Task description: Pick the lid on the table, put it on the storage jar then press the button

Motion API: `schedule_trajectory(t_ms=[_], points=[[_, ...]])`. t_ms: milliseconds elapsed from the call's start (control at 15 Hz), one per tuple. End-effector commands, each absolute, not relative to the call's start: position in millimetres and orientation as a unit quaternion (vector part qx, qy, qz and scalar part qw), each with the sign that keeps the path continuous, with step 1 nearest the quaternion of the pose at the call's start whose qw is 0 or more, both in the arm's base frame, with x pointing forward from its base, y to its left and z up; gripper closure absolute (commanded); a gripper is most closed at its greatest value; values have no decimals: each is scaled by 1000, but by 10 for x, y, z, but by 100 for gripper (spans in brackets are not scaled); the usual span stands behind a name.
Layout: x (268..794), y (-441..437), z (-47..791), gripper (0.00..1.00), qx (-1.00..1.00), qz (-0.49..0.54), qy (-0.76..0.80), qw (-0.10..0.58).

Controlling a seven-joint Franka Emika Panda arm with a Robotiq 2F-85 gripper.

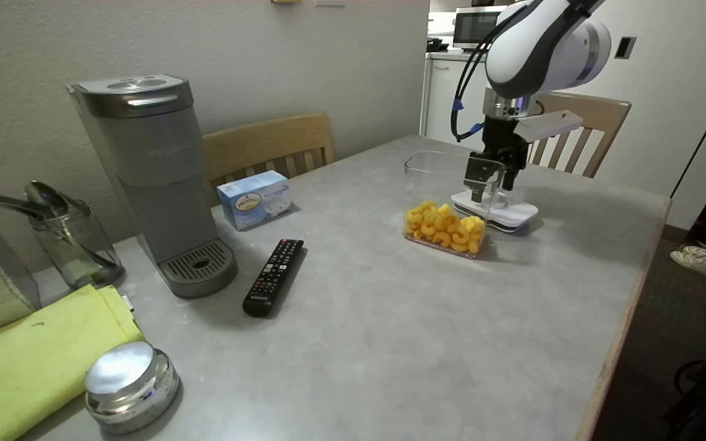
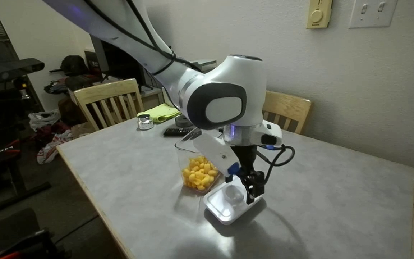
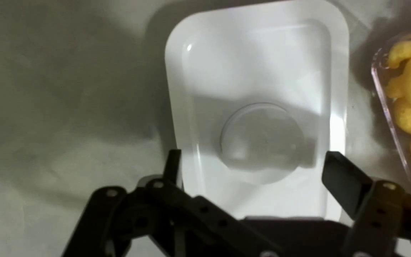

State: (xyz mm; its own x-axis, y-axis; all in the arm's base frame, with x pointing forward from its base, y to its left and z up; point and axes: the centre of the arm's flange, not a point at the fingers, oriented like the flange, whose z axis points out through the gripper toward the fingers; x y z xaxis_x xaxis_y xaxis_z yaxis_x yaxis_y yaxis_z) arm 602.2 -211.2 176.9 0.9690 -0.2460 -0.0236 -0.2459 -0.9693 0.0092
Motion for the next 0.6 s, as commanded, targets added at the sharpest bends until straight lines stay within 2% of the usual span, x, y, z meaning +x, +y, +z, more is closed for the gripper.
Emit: schedule_trajectory(t_ms=[0,533], points=[[5799,-2027,2020,0,991,-5,-133,-1],[5648,-1993,1873,0,991,-10,-133,-22]])
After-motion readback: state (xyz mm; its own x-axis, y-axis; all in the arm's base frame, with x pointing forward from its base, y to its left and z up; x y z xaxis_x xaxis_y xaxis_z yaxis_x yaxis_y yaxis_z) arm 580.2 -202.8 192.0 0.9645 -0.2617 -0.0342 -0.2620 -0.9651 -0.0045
